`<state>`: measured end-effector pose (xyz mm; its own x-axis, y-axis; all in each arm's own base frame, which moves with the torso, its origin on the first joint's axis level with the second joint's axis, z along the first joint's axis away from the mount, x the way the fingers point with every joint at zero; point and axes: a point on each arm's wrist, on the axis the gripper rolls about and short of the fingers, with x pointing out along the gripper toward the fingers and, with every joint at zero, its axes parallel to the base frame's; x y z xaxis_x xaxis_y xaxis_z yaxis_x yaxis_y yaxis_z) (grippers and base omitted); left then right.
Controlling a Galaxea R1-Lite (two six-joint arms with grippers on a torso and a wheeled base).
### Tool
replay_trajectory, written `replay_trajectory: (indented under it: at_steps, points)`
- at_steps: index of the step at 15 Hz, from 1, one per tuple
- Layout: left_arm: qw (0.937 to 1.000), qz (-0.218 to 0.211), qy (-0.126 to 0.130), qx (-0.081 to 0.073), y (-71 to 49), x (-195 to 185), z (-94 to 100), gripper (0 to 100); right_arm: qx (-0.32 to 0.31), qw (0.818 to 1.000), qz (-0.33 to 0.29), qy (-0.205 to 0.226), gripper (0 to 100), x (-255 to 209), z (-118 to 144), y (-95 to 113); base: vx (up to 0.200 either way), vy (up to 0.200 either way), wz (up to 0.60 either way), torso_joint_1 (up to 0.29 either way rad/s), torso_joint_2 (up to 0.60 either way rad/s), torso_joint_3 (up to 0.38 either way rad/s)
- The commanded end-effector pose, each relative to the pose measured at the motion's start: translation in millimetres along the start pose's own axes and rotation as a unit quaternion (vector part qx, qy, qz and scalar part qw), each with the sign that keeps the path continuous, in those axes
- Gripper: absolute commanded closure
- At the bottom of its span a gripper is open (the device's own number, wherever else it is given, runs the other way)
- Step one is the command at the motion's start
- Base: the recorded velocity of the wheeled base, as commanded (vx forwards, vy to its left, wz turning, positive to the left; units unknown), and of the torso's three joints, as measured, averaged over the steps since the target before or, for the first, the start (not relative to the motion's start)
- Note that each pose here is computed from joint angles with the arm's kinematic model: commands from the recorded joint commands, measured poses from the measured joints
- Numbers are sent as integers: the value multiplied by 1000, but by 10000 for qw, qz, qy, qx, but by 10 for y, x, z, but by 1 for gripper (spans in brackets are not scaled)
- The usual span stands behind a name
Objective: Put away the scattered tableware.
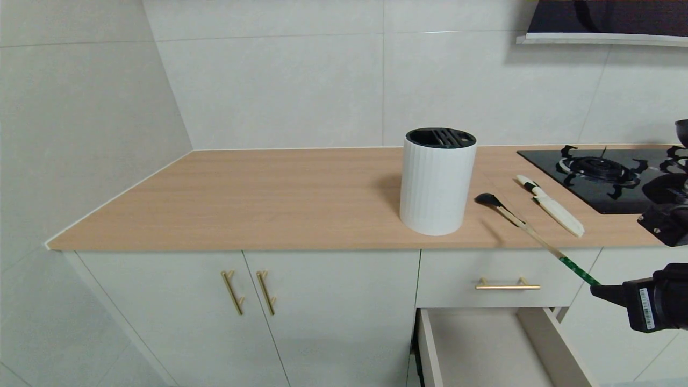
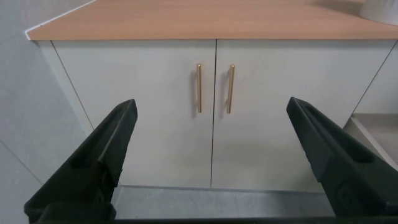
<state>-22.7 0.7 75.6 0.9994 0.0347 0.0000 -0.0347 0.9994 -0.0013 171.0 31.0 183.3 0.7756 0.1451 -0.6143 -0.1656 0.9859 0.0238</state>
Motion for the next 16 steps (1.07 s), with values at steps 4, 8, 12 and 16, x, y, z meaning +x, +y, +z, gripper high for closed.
replay_trajectory:
  at_steps: [4, 8, 12, 16]
  points:
    - [10000, 3, 0, -1, 0, 0, 0, 0, -252, 9994, 218, 86, 100, -12, -92, 48, 0, 0, 0, 0, 0, 0]
    - [10000, 3, 0, -1, 0, 0, 0, 0, -353, 9987, 332, 157, 100, -4, -139, 92, 0, 0, 0, -124, 292, 172]
    - [10000, 3, 0, -1, 0, 0, 0, 0, -406, 9983, 390, 158, 100, -12, -152, 118, 0, 0, 0, -191, 471, 279]
    - [10000, 3, 0, -1, 0, 0, 0, 0, -573, 9963, 624, -121, 100, -170, -169, 195, 0, 0, 0, -182, 474, 281]
